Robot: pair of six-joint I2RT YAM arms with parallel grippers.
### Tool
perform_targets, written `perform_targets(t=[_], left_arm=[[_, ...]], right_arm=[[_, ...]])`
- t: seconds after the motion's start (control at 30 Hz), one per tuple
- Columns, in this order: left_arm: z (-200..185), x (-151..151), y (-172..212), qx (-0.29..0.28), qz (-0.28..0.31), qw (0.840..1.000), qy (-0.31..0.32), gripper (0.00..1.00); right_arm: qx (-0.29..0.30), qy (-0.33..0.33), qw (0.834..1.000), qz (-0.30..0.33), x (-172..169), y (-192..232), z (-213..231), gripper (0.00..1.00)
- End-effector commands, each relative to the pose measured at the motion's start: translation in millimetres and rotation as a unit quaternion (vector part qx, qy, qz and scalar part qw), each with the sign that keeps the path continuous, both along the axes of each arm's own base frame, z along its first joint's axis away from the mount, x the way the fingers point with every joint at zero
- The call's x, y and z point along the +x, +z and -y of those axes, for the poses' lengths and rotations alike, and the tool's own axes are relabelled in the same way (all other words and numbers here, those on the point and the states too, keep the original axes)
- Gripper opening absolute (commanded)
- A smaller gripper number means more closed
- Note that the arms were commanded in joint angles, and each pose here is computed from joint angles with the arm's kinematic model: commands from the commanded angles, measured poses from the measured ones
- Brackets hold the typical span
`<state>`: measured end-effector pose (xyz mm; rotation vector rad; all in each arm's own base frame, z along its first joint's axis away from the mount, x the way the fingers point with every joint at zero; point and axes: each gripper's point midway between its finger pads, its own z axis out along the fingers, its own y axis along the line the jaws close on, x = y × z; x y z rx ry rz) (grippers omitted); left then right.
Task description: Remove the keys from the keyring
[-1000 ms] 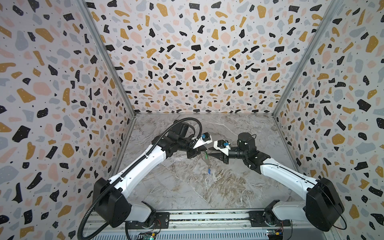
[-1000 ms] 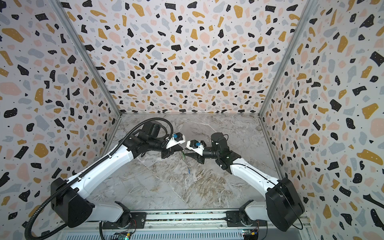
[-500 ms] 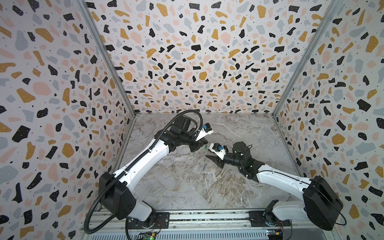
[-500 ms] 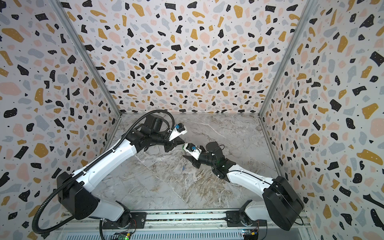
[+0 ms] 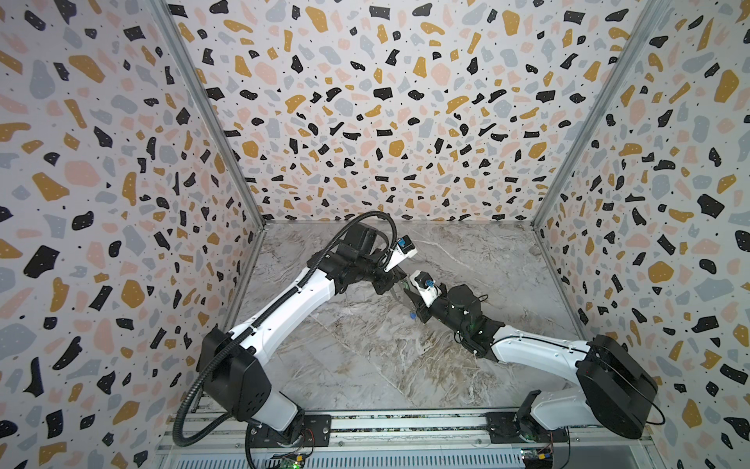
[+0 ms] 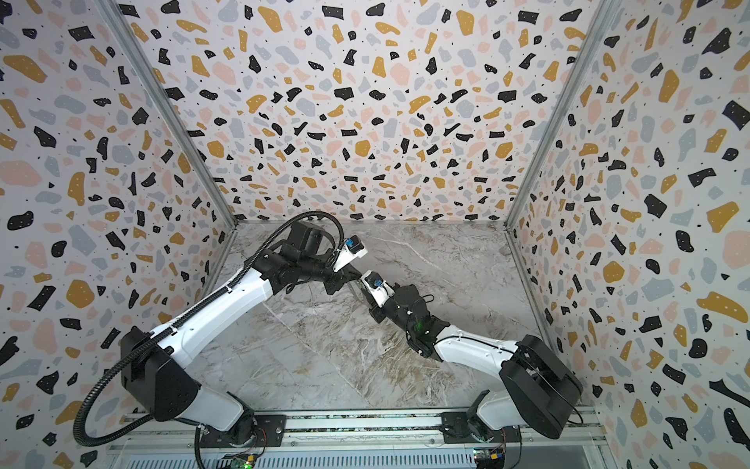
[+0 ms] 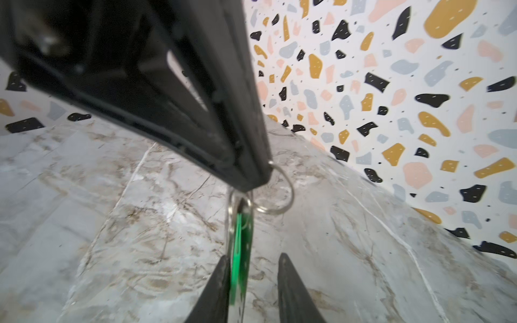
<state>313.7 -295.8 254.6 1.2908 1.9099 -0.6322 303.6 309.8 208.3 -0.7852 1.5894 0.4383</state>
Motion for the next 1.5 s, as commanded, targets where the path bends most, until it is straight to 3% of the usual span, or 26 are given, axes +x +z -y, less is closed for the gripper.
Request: perform_targets(t=[0.0,0.37,0.87,1.07,1.2,1.37,1.47], left_arm=[[5,9,17,-0.013,0.011,1.000,0.019,0.00],[9,9,24,-0.028,0.006,0.999,0.023,0.00],[10,11,21,-0.026,0.009,0.999,0.030,0.00],[7,10,21,-0.019,0.016,0.999,0.032,0.00],[4,11,18,-0.007,0.018,0.999,0.034,0.00],[3,10,15,0.005,0.019,0.999,0.027,0.00],[2,10,13,0.016,0.020,0.999,0.022,0.00]], right_arm=[[0.022,-0.046,0.999,0.011,9,7,2,0.29],[0.028,-0.048,0.998,-0.004,9,-6,-7,0.28],[0.058,-0.054,0.997,-0.014,11,3,-13,0.05],[0.069,-0.055,0.996,-0.014,10,10,-13,0.01],[0.076,-0.070,0.994,-0.018,12,9,-8,0.03],[0.069,-0.038,0.997,0.003,2,11,-11,0.30],[0.058,-0.024,0.997,0.032,-8,17,-4,0.37]])
